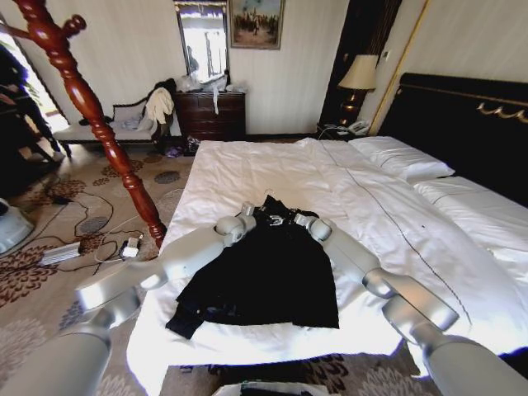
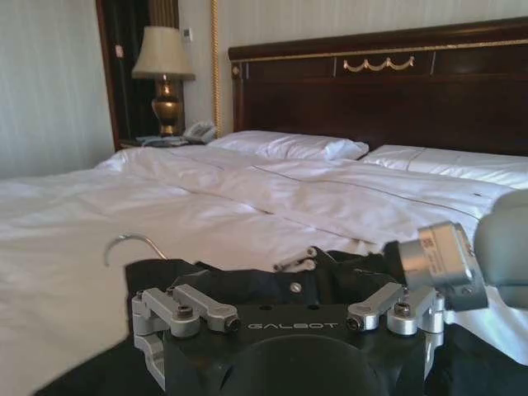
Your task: Pick up the clothes from the bed and hang them on the clothes hanger.
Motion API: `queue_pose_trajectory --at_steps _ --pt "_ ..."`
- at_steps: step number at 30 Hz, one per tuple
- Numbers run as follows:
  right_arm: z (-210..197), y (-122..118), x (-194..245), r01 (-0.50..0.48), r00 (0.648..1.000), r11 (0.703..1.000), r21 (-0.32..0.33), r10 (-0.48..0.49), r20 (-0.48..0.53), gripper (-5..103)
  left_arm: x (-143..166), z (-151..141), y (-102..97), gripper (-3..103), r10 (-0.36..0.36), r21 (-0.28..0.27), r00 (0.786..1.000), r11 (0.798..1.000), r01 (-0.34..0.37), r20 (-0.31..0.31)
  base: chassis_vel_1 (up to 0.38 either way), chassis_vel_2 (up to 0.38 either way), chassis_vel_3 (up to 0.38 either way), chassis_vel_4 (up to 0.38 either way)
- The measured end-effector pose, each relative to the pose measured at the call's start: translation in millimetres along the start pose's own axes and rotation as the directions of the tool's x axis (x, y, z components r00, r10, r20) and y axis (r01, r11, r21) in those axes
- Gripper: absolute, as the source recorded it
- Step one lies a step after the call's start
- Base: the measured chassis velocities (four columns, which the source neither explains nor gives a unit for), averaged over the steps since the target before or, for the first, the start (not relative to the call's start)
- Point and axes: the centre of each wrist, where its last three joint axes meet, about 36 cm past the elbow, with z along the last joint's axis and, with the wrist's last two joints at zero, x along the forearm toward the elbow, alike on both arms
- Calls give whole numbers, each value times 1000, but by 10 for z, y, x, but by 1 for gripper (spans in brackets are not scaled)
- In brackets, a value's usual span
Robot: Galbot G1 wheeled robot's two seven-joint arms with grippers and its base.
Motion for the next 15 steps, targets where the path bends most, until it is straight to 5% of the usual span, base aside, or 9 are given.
queue_pose_trajectory --at_steps 6,15 --pt "39 28 45 -17 1000 1000 11 17 -1 23 168 -88 191 100 -44 2 999 999 44 19 0 0 0 0" --pt "109 90 130 -64 998 998 12 64 8 23 559 -22 501 100 -117 91 992 989 113 36 0 0 0 0"
